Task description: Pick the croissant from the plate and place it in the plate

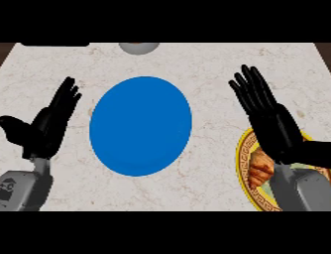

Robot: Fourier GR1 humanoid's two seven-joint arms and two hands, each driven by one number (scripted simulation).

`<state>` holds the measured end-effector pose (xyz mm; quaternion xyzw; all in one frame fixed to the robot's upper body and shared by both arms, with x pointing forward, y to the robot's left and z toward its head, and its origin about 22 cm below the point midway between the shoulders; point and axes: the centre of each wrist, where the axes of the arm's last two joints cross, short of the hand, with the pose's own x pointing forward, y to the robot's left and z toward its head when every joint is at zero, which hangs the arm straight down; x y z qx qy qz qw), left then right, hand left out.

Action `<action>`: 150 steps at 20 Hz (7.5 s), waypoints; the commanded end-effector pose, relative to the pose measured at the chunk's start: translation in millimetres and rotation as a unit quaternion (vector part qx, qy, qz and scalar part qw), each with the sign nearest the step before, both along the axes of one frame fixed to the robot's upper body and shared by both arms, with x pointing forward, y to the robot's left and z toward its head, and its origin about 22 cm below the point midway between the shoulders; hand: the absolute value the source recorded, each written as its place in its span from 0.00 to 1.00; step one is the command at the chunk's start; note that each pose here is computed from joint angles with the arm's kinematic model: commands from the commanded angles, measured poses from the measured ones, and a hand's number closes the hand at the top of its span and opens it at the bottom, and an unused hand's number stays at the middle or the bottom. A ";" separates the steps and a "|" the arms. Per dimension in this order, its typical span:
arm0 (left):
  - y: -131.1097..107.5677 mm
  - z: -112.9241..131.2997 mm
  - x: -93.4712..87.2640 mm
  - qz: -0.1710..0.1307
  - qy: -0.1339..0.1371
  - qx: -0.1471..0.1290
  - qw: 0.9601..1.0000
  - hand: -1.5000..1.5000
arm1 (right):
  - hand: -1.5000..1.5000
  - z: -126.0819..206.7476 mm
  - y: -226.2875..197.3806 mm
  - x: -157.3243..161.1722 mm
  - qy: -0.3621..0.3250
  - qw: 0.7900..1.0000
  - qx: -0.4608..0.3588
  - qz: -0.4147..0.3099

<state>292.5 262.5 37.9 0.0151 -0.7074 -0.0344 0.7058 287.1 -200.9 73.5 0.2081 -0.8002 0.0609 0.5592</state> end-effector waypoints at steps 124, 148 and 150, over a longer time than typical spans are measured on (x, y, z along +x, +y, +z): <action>-38.9 -69.0 -43.3 -0.001 0.187 -0.013 0.982 0.50 | 1.00 -16.6 231.3 -67.6 -0.094 0.888 -0.331 -0.305; -36.3 -63.6 -43.0 -0.031 0.173 -0.009 0.984 0.50 | 0.00 -36.6 177.8 87.7 0.034 0.808 -0.479 -0.342; -47.7 -57.4 -35.8 -0.041 0.170 -0.014 0.984 0.50 | 0.00 -30.3 176.8 92.6 0.034 0.822 -0.470 -0.320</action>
